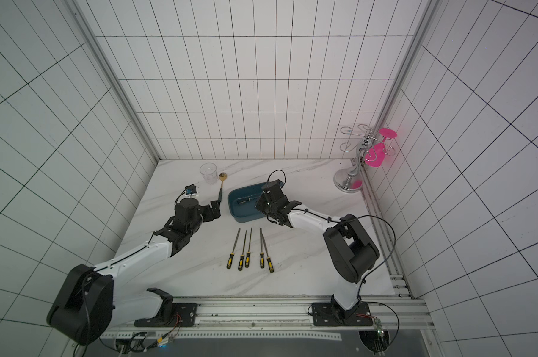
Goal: Put the file tool into the storage box
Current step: Place the file tool in the storage box.
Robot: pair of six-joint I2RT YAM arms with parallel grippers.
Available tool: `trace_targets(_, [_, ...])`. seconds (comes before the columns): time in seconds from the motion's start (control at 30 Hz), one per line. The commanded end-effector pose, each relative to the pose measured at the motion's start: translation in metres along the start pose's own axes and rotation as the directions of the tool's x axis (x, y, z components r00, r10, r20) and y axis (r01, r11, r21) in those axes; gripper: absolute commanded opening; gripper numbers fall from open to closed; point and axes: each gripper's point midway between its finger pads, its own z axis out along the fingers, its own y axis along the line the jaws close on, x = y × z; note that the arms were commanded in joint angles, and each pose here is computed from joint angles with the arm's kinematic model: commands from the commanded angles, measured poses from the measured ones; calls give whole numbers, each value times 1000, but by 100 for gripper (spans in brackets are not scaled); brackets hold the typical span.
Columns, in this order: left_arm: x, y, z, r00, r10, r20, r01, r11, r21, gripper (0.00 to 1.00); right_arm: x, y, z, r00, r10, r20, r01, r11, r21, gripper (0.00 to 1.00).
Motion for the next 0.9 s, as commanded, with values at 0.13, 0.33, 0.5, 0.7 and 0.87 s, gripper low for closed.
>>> trace_targets(0.13, [-2, -3, -2, 1000, -12, 14, 12, 1000, 24, 98, -10, 32, 17, 993, 116, 32, -112, 987, -115, 0])
trace_targets(0.33, [-2, -3, -2, 1000, -15, 17, 14, 1000, 21, 98, 4, 45, 34, 993, 114, -10, -114, 983, -147, 17])
trace_targets(0.5, [-3, -2, -4, 1000, -17, 23, 16, 1000, 19, 98, 9, 53, 42, 990, 139, -34, -143, 975, -172, 54])
trace_targets(0.7, [-4, -1, -5, 999, -17, 29, 16, 1000, 13, 98, 7, 67, 35, 992, 121, -34, -126, 972, -197, 62])
trace_targets(0.87, [-3, 0, -4, 999, -17, 27, 17, 1000, 11, 98, -5, 87, 15, 999, 51, -3, -50, 974, -220, 62])
